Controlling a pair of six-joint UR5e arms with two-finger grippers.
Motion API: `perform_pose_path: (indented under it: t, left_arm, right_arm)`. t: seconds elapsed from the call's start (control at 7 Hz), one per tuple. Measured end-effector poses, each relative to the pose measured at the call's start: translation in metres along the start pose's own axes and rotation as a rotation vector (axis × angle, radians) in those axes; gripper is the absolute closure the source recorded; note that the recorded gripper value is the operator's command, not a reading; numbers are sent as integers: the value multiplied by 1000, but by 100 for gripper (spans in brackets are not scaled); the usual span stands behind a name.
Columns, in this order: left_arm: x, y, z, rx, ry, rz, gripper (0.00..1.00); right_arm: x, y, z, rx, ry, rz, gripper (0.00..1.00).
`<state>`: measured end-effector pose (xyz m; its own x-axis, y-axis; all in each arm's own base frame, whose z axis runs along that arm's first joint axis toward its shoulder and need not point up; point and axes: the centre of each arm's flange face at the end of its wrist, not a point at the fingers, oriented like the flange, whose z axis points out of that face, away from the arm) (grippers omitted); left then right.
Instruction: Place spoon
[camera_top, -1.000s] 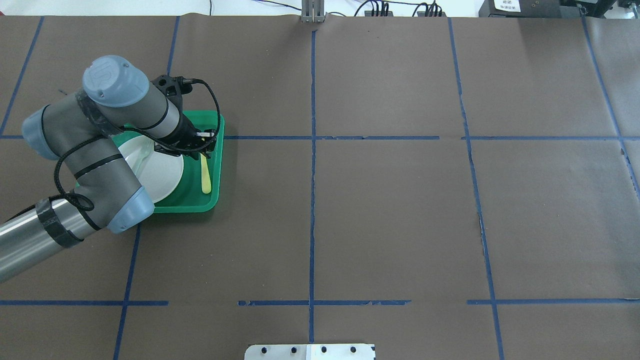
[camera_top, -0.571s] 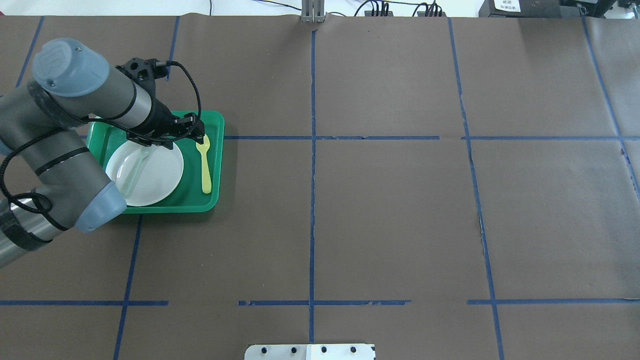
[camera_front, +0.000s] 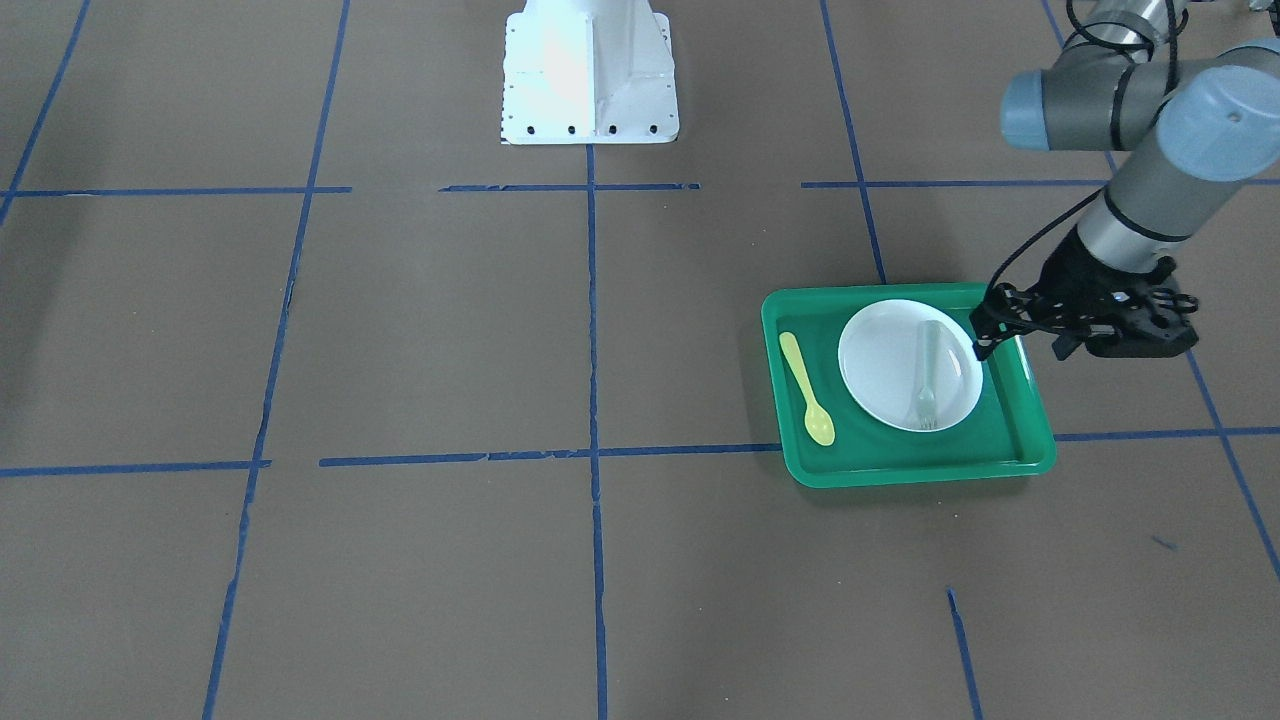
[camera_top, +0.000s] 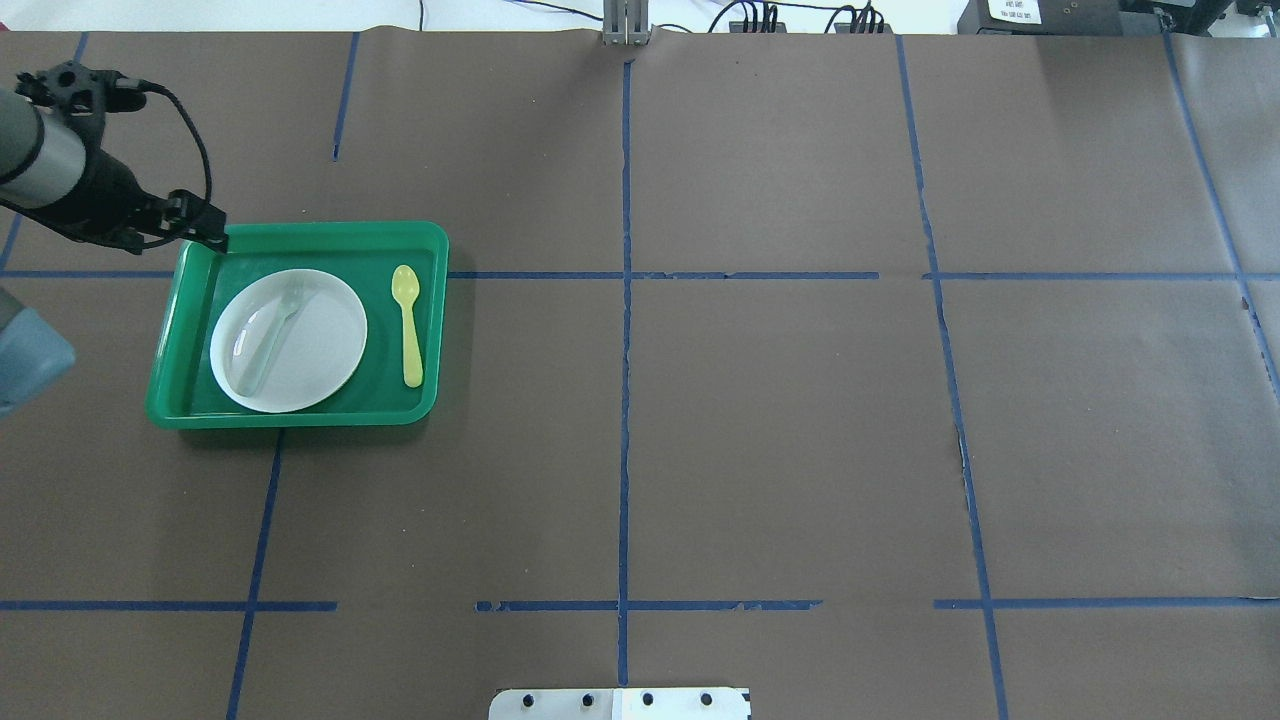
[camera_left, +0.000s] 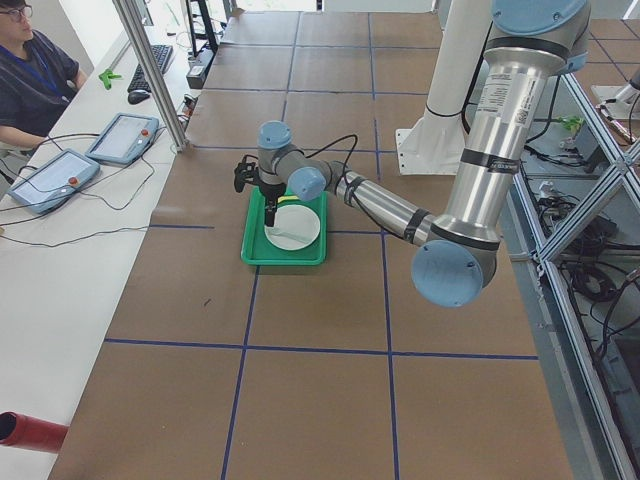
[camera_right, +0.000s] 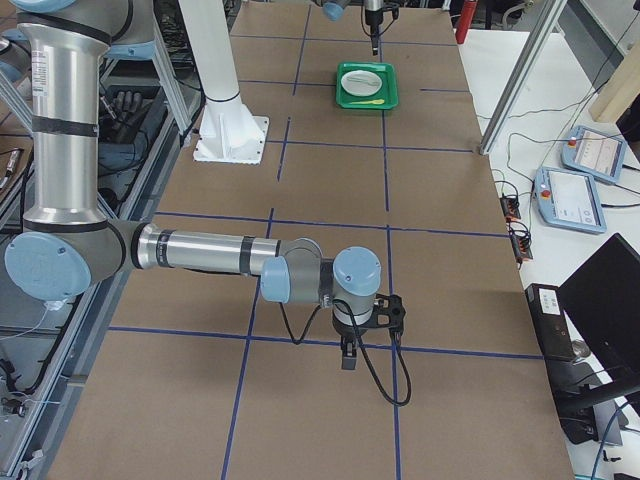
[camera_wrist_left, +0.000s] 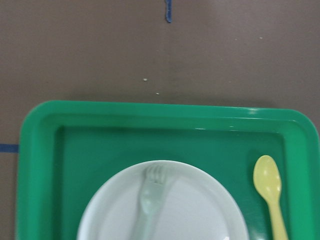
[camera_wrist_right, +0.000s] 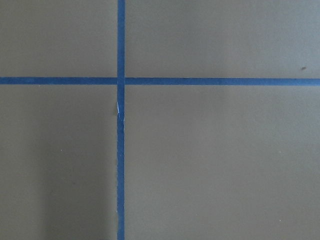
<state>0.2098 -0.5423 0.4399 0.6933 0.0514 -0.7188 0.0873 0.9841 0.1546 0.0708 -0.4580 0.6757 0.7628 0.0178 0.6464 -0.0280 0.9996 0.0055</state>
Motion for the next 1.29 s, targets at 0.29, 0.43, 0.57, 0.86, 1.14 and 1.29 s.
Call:
perform_pose_path:
  t: [0.29,0.43,0.57,0.86,1.14,1.29]
  left_arm:
    - [-123,1,-37,-17,-101,125,0]
    - [-182,6,-61,-52,-142,161,0]
    - [-235,21,-82,-88,-142,163,0]
    - [-302,73,-93,-131,-74,137,0]
    - [-323,94,-87,-157,-53,190,0]
    - [-328,96,-83,-165,-51,195,0]
  right_arm:
    - [0,0,0,-1,0,1,0]
    - [0,0,0,-1,0,1,0]
    - [0,0,0,-1,0,0,0]
    - [0,1,0,-1,0,1,0]
    - [0,1,0,-1,0,1,0]
    - [0,1,0,-1,0,1,0]
